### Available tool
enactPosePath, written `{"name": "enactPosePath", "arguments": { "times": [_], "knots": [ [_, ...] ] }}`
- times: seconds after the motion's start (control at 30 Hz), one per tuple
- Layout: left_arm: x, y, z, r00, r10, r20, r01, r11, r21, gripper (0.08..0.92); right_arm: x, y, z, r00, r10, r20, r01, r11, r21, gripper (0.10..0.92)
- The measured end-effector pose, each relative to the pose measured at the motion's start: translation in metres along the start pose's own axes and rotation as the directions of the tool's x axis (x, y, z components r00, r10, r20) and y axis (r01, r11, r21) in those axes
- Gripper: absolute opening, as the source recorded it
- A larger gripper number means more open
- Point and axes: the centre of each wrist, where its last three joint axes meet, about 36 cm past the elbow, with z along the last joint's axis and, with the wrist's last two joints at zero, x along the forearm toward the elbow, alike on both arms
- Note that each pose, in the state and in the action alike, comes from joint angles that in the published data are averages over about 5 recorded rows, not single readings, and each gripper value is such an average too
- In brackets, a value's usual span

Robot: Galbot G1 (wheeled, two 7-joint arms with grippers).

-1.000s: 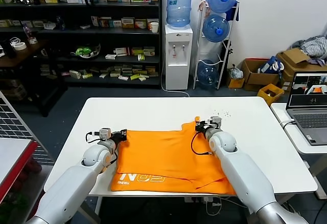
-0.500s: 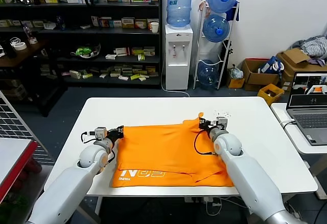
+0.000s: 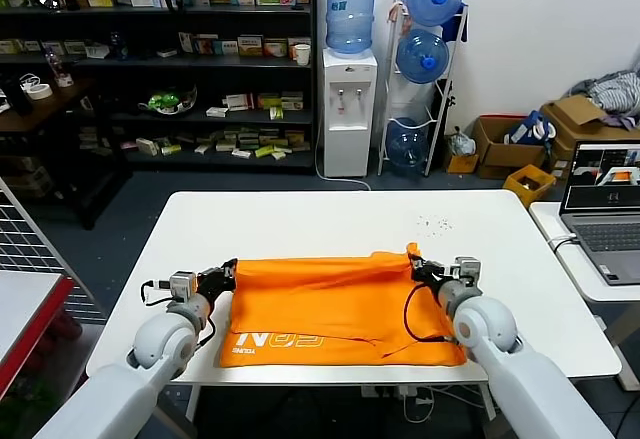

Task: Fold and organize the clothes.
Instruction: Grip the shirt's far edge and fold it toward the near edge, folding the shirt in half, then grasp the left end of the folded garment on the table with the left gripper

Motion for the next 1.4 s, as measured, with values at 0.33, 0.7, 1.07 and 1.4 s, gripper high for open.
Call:
{"name": "enactPosePath", "arguments": {
  "times": [0.33,0.7,1.07,1.4],
  "knots": [
    [0.035,-0.013,0.011,0.9997,0.017,0.015,-0.017,0.999,-0.028,0.094,0.055,0.013,0.014,0.999,-0.034,-0.019,0.034,0.999,0.024,0.124],
    [0.058,-0.017,0.022,0.9999,0.014,0.0,-0.014,0.999,-0.049,0.254,0.086,0.018,0.023,0.997,-0.065,-0.031,0.066,0.997,0.047,0.362],
    [0.069,-0.019,0.043,0.9999,-0.005,-0.016,0.004,0.999,-0.052,0.575,0.104,0.015,0.032,0.998,-0.065,-0.018,0.066,0.997,0.044,0.674],
    [0.061,-0.02,0.064,0.9989,-0.017,-0.043,0.018,1.0,0.005,0.813,0.118,0.011,0.04,0.999,-0.044,0.002,0.044,0.999,0.027,0.822]
  ]
}}
